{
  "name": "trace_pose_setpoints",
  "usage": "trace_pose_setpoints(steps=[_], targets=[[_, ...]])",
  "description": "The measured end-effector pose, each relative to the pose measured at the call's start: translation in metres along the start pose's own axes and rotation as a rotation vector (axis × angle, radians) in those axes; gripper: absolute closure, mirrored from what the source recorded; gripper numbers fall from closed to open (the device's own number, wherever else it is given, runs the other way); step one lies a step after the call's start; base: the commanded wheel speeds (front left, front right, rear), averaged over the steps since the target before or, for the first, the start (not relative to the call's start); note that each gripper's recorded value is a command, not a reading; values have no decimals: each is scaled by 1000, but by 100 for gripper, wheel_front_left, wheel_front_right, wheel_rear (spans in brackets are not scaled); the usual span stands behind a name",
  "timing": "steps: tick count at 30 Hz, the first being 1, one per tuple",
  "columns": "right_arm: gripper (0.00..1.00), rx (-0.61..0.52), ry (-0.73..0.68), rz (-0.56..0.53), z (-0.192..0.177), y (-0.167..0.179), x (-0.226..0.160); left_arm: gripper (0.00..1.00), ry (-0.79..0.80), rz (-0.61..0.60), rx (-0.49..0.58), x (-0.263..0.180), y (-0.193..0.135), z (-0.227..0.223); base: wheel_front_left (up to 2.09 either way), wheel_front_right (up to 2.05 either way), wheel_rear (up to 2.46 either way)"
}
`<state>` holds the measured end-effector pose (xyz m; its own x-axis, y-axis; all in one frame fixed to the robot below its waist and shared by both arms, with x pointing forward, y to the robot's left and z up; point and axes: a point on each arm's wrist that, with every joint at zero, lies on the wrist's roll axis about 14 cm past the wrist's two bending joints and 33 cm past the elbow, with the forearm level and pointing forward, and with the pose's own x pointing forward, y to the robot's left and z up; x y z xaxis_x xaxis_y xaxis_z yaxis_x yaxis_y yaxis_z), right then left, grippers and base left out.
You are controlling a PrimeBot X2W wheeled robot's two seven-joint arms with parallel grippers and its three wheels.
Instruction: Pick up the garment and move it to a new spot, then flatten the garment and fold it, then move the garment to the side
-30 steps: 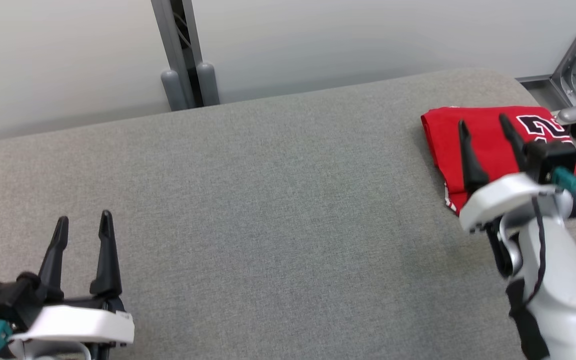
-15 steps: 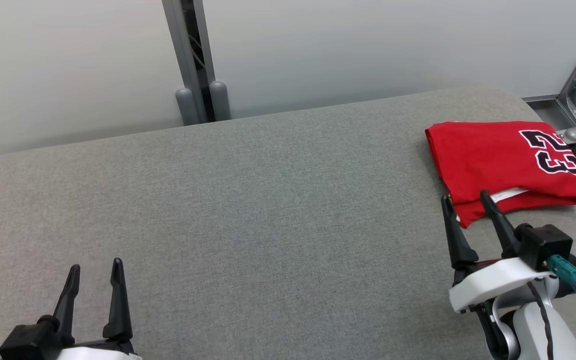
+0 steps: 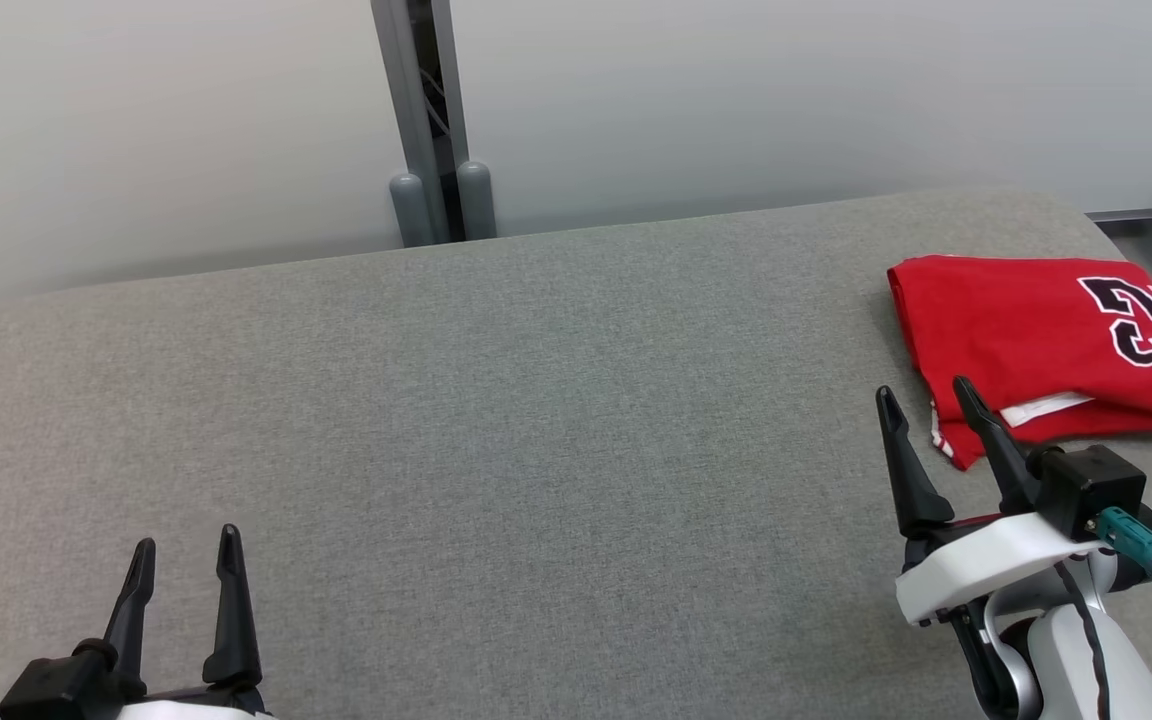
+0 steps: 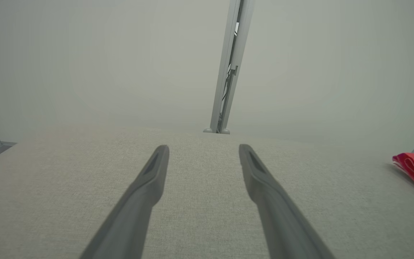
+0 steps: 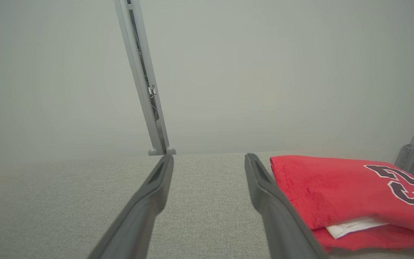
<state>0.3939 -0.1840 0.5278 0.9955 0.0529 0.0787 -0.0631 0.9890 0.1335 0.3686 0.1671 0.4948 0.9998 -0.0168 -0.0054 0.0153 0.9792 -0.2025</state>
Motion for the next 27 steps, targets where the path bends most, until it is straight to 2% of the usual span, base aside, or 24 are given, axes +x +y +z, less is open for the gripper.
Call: trace_pose_setpoints(steps=[27], targets=[[0, 11, -11, 46, 3, 16, 9, 0, -63, 38, 7, -3, 14, 17, 0, 0, 0]])
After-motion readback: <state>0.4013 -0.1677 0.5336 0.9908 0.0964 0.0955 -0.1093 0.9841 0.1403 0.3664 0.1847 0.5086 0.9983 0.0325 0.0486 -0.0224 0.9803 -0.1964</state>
